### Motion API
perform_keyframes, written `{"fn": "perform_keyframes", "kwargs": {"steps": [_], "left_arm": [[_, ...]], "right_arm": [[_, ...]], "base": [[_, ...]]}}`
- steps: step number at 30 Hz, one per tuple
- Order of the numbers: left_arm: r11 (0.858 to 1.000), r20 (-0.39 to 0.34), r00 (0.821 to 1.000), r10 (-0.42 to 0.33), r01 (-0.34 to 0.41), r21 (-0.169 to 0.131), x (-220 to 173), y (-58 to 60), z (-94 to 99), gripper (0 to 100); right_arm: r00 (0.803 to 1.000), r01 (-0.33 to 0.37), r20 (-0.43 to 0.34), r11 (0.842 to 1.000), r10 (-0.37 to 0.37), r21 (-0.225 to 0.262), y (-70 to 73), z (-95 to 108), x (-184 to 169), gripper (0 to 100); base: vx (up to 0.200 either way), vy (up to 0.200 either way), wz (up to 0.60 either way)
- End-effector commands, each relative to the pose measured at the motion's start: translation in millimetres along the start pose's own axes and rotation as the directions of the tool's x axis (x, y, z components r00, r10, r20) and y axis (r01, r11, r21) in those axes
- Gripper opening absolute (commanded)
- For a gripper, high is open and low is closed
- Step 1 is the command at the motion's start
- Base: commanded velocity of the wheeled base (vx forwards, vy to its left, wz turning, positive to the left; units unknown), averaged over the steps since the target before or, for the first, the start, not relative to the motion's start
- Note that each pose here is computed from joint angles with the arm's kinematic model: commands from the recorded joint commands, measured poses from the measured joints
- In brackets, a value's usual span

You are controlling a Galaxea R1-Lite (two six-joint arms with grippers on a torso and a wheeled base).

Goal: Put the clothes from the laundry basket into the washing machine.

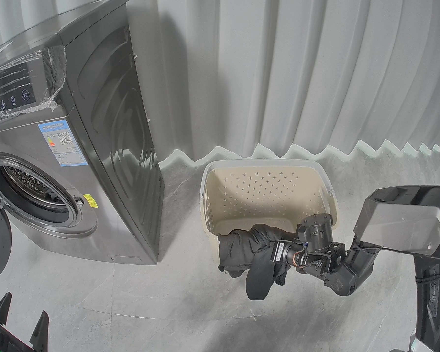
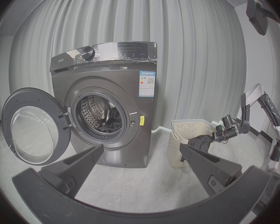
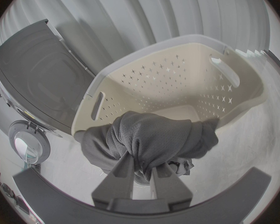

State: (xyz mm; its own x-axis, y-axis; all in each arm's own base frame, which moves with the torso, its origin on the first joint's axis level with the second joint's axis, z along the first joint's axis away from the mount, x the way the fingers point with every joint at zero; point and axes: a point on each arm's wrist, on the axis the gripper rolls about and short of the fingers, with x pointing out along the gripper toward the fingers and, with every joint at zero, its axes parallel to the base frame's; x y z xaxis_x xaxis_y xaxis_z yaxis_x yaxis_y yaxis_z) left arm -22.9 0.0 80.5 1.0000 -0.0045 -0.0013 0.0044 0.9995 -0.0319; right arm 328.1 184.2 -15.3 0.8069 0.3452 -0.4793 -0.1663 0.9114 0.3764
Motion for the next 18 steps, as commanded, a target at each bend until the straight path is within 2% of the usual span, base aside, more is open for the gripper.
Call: {"fn": "perform_keyframes", "kwargs": {"steps": [1,9,18], "left_arm": [[1.0,0.0,1.0,0.0,0.0,0.0,0.0,0.2,-4.9,100],[1.0,0.0,1.0,0.0,0.0,0.0,0.0,0.2,-4.9,100],[1.0,0.0,1.0,0.0,0.0,0.0,0.0,0.2,-4.9,100]], "right_arm": [[0.996,-0.066,0.062,0.998,0.066,-0.007,19.3,23.2,-35.5,0],[0.984,-0.129,0.117,0.991,0.131,-0.019,37.2,40.5,-71.1,0],[0.981,-0.138,0.133,0.99,0.139,-0.019,37.9,41.3,-72.8,0]], "base": [[0.0,0.0,0.0],[0.0,0.0,0.0],[0.0,0.0,0.0]]}}
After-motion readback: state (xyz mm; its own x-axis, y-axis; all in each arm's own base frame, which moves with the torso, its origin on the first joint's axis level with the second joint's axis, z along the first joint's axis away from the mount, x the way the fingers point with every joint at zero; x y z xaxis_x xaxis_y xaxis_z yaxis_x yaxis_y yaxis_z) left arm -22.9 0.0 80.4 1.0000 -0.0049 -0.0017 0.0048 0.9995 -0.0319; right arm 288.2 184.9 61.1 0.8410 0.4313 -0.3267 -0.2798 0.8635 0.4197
